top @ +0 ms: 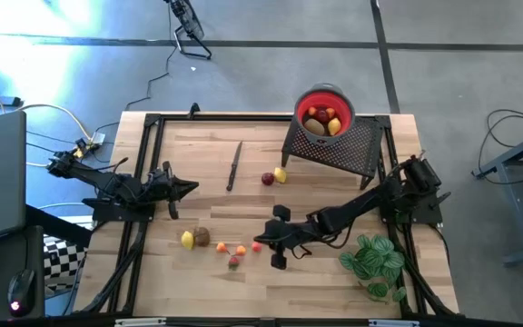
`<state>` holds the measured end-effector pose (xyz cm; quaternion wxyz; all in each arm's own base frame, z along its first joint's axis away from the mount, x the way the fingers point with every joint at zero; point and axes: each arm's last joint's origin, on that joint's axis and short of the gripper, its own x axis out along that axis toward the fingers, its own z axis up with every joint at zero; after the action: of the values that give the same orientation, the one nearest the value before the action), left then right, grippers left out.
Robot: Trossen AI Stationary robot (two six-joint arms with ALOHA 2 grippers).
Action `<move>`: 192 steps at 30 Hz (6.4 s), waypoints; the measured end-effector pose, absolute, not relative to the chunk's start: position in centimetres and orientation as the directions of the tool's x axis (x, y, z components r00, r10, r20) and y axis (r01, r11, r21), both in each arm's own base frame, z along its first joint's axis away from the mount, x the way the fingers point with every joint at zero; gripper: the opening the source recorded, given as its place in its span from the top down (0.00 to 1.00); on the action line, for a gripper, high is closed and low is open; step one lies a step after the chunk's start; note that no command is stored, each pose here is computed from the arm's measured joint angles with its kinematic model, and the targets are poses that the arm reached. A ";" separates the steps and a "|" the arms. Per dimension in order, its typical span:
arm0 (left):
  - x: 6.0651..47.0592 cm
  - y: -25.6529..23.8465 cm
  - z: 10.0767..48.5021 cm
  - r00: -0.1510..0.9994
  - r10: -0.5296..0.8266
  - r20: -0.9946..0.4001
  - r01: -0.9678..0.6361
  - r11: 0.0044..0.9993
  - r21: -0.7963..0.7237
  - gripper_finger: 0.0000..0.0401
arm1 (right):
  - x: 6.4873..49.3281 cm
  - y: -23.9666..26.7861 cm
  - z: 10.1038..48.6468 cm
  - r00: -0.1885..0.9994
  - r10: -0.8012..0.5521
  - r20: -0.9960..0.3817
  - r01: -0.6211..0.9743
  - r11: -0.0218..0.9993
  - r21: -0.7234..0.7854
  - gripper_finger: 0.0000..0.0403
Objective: Pick & Place Fruit
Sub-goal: Put the orange pear into the red strainer bowl on the shelf
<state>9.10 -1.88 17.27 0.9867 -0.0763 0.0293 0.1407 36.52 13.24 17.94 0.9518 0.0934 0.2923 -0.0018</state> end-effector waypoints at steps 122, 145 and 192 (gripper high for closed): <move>9.1 -1.9 17.2 0.959 0.272 -0.083 -0.282 0.949 -0.139 1.00 | 37.9 13.6 13.2 0.795 0.110 -0.596 -0.046 0.991 0.122 0.95; 9.1 -1.9 17.2 0.959 0.272 -0.083 -0.282 0.949 -0.139 1.00 | 38.0 13.6 13.3 0.801 0.112 -0.588 -0.046 0.991 0.126 0.99; 9.1 -1.9 17.2 0.958 0.272 -0.086 -0.282 0.950 -0.137 1.00 | 26.4 6.5 32.3 0.859 -0.241 -0.451 0.264 0.964 -0.011 0.99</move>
<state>9.09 -1.88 17.17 0.9868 -0.0740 0.0333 0.1405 26.41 6.48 32.34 0.9639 0.0256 0.2305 -0.1309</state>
